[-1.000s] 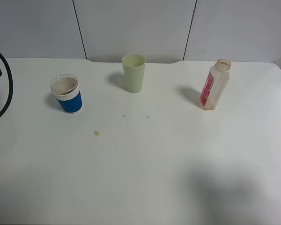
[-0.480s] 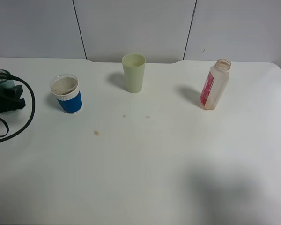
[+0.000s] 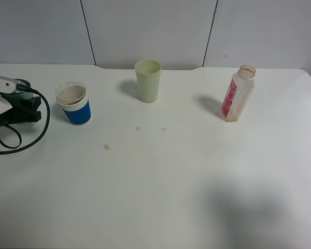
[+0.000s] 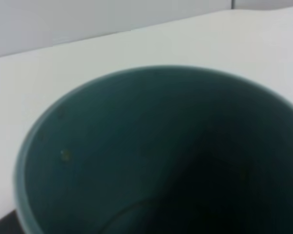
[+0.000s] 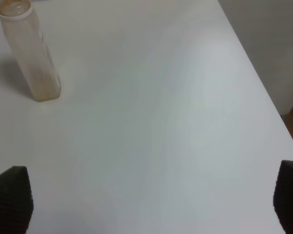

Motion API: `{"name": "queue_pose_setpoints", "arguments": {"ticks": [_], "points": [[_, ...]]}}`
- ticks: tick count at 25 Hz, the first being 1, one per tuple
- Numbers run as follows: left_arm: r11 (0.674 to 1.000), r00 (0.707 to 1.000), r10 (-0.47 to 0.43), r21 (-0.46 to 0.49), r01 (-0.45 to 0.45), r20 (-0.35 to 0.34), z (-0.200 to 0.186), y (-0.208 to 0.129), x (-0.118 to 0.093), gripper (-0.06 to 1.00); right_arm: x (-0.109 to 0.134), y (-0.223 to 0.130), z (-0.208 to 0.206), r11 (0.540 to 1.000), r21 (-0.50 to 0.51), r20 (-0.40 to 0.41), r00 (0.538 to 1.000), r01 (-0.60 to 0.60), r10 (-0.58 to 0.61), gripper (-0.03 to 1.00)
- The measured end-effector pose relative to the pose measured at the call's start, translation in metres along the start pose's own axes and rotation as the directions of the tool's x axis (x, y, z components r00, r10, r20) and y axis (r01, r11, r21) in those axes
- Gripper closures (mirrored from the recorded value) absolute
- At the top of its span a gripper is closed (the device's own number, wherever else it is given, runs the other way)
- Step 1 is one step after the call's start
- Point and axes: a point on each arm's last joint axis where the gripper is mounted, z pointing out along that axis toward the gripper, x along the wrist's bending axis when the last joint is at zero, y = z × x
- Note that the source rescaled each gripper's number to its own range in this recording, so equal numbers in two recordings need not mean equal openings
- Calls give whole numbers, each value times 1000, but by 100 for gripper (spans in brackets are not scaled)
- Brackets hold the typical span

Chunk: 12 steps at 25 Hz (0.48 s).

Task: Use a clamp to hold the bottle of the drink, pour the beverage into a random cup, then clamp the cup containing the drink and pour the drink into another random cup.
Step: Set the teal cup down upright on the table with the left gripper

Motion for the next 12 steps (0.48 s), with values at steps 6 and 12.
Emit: {"name": "queue_pose_setpoints", "arguments": {"ticks": [6, 12], "points": [[1000, 1000, -9, -16, 9, 13, 19, -2, 4, 94, 0, 0, 0, 1000, 0, 0, 1000, 0, 0, -1], [999, 999, -27, -39, 28, 43, 39, -4, 6, 94, 0, 0, 0, 1000, 0, 0, 1000, 0, 0, -1]]}}
